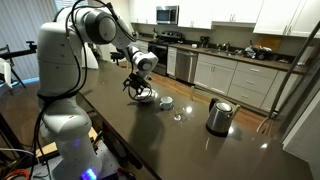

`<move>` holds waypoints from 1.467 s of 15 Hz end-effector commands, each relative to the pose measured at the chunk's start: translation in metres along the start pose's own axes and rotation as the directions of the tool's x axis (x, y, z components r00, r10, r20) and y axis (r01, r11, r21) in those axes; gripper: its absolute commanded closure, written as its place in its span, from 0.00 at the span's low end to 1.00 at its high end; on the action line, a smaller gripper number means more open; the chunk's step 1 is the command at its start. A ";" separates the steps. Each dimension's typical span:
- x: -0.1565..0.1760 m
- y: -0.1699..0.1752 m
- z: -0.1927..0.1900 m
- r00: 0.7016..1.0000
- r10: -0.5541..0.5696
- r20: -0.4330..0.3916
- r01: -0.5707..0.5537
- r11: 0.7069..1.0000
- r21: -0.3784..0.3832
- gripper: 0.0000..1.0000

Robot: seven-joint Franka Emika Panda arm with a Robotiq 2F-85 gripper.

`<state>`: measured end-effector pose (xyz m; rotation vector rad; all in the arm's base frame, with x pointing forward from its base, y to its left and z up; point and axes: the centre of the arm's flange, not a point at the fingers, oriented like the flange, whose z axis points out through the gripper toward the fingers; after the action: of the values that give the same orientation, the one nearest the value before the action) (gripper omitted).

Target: Use the spoon and put the objects in the bowl into the cup

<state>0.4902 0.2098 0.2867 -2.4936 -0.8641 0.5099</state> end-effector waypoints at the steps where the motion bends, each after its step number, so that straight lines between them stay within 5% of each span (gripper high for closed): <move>1: -0.005 0.002 0.017 1.000 -0.018 -0.019 0.016 0.996 -0.085 0.00; 11: -0.015 0.008 0.019 0.998 -0.020 0.054 0.034 0.961 -0.274 0.00; 22: -0.022 0.020 -0.008 0.998 0.056 -0.035 -0.065 0.924 -0.376 0.00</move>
<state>0.4934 0.1890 0.2812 -2.7923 -0.9951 0.4162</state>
